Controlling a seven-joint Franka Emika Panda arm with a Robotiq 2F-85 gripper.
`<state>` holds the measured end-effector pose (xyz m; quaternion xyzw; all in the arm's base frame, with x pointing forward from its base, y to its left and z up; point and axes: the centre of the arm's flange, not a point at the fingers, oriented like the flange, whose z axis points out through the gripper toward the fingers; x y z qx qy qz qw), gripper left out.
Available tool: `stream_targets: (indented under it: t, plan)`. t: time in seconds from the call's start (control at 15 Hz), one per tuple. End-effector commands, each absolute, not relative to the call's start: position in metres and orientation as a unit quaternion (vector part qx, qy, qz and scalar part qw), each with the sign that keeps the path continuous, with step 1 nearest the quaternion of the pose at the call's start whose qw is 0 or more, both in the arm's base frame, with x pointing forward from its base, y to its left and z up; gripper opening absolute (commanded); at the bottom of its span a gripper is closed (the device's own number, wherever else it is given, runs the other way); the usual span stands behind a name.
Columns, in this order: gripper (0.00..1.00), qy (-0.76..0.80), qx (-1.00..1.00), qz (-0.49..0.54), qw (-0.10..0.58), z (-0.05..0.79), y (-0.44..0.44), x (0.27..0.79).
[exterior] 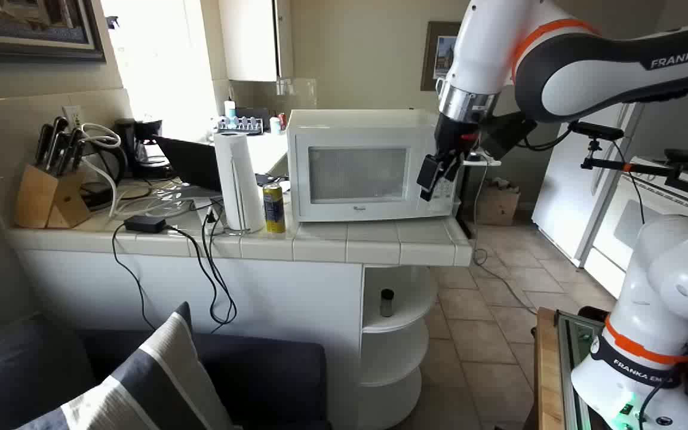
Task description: Open the microwave door using the door ejecting button
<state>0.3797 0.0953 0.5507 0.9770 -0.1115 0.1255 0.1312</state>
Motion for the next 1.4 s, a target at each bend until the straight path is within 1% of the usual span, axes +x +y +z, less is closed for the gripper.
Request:
stream_targets:
  t: [0.0,0.87,1.13,1.33]
  plan:
    - [1.0,-0.112,0.977,0.125,0.131,0.551,0.095,0.38]
    - [1.0,-0.112,0.977,0.126,0.131,0.551,0.095,0.38]
    - [1.0,-0.163,0.967,0.177,0.088,0.542,0.064,0.376]
    - [1.0,-0.228,0.948,0.21,0.066,0.531,0.022,0.373]
